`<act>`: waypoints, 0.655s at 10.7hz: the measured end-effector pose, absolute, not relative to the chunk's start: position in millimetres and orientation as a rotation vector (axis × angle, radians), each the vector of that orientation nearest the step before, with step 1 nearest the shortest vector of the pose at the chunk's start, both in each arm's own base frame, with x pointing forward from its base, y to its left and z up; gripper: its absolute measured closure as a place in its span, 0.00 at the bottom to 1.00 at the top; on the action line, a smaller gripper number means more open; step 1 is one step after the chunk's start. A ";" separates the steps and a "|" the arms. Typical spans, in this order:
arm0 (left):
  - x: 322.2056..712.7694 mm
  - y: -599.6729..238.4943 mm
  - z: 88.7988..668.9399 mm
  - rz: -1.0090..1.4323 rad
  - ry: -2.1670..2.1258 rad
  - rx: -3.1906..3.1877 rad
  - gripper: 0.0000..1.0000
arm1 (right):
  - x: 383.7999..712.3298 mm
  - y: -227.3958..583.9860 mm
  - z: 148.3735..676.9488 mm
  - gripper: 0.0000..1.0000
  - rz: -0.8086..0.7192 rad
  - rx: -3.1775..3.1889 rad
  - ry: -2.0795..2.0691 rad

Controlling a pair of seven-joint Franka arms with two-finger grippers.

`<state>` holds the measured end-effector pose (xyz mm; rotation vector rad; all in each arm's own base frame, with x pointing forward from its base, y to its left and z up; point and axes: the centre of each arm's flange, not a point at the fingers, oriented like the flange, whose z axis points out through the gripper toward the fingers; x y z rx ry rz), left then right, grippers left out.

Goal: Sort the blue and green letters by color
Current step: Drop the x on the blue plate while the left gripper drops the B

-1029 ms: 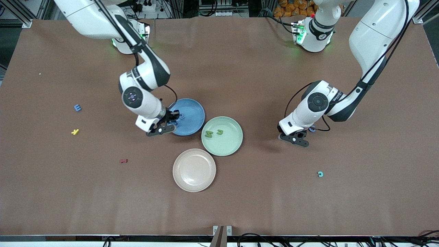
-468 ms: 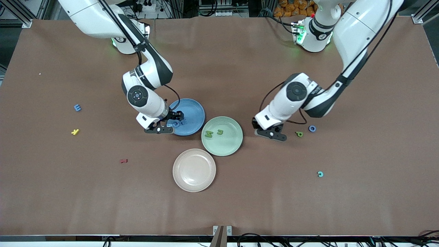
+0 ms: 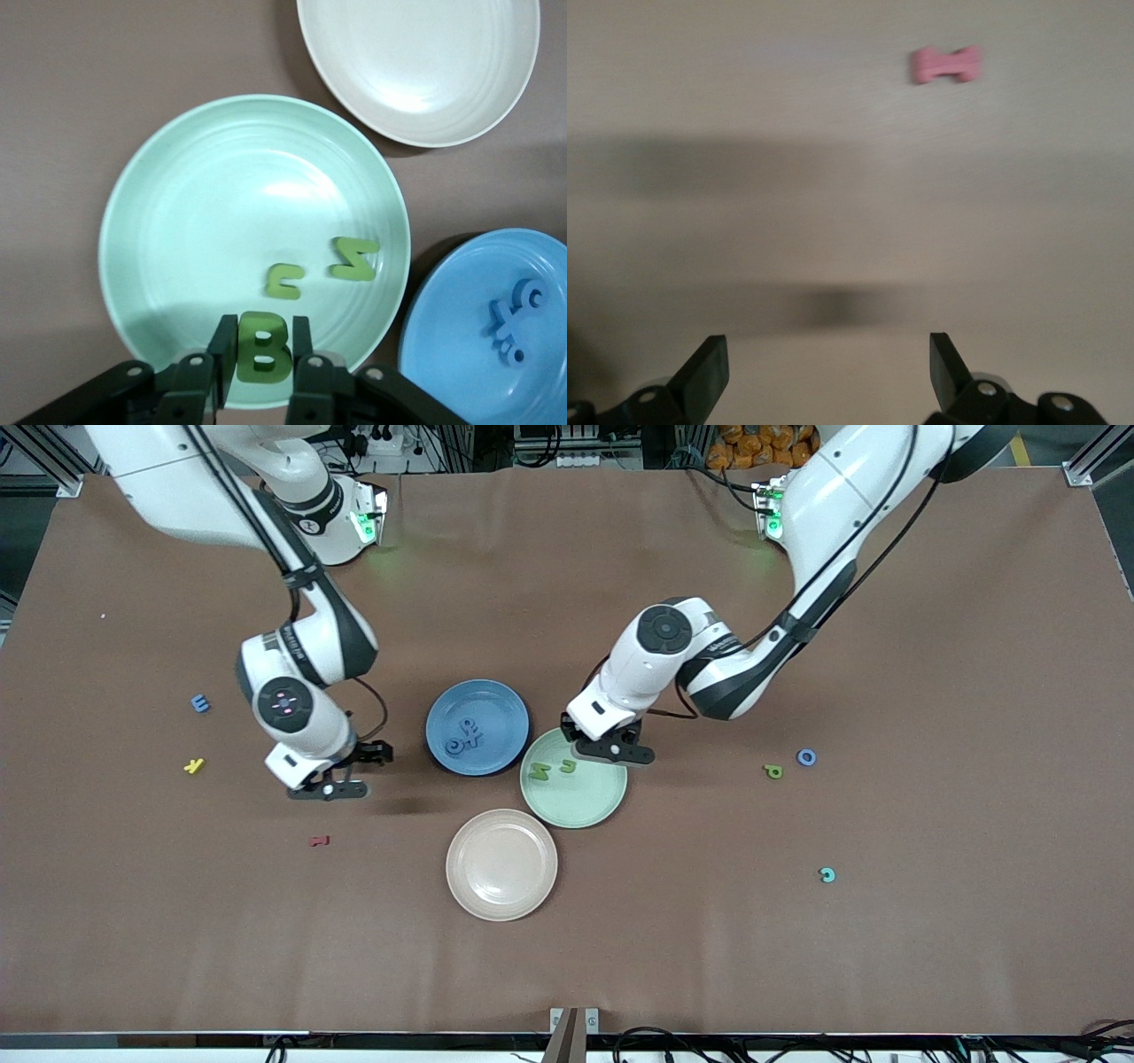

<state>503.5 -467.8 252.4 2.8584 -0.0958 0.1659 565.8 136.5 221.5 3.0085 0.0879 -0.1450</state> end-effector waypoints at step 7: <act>550.0 -425.0 263.0 0.194 -0.179 2.995 0.00 | 575.8 -71.2 231.1 0.00 -0.207 3.029 0.357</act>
